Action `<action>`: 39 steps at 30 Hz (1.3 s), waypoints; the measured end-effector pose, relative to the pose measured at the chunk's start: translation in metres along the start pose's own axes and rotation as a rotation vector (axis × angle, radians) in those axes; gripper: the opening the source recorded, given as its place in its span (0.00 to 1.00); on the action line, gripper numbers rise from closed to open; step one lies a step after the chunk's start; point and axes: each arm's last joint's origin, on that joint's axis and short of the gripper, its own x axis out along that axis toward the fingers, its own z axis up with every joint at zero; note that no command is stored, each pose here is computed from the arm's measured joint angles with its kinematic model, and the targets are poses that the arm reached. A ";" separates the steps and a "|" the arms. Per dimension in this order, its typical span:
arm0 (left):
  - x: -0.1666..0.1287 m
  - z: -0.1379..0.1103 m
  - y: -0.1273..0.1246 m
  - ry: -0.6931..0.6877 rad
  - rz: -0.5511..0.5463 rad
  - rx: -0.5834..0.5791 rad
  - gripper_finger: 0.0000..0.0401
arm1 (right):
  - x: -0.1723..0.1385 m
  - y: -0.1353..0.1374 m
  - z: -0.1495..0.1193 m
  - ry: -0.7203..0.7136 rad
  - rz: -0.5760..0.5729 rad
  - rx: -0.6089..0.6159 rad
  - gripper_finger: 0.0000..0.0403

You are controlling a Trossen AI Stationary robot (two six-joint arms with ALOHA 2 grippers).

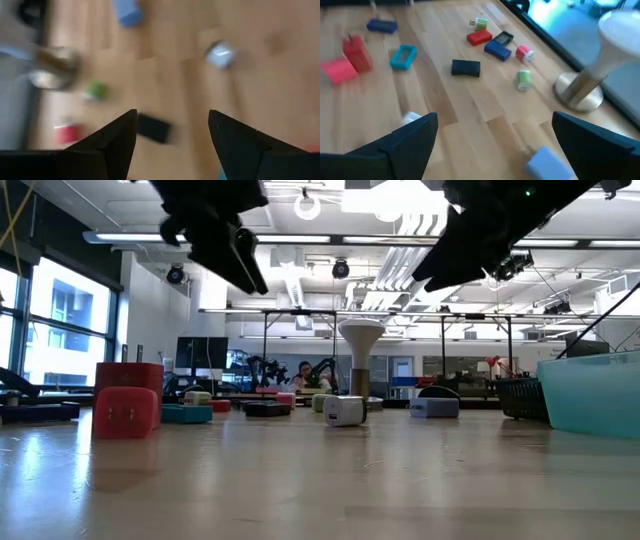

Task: Pick & Place Office items
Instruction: Put the purple charger adapter into the green bin

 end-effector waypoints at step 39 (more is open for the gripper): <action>0.008 -0.032 0.015 -0.019 -0.137 -0.194 0.58 | 0.034 -0.076 0.072 0.551 0.134 -0.219 0.93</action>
